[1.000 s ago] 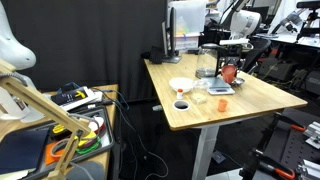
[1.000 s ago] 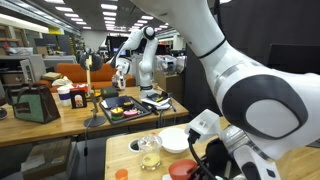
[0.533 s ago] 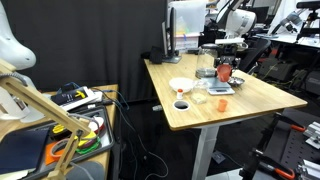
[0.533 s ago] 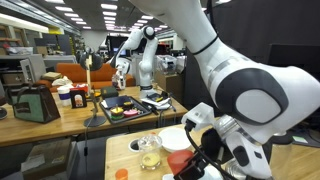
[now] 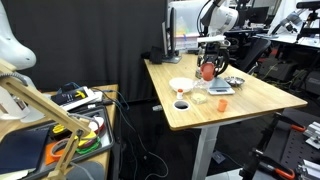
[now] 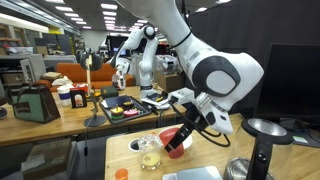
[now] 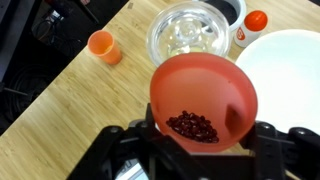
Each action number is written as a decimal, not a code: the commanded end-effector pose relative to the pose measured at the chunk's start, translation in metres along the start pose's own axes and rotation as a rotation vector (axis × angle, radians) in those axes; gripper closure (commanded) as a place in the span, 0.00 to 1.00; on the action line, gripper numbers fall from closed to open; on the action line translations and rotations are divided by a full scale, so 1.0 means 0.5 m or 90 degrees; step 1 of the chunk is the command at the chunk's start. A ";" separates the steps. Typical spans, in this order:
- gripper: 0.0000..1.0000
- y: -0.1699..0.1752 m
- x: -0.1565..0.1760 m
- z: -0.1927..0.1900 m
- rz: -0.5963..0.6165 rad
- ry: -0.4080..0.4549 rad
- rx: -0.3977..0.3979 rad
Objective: Pour the contents in the red cup into the white bowl on the left
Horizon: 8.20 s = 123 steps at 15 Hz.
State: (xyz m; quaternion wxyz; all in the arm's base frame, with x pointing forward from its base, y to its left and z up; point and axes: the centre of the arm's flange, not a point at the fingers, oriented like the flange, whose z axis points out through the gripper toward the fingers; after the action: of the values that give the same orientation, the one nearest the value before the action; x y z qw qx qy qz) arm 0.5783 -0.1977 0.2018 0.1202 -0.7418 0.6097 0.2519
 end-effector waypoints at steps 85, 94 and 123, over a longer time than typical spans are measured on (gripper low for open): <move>0.53 -0.194 -0.192 0.078 -0.046 0.423 0.130; 0.53 -0.117 -0.177 -0.021 -0.079 0.251 0.224; 0.53 0.310 0.123 0.022 0.219 -0.142 0.305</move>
State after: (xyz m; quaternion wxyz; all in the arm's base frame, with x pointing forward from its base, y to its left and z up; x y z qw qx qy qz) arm 0.4439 -0.2770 0.1863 0.2971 -0.5788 0.7377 0.1801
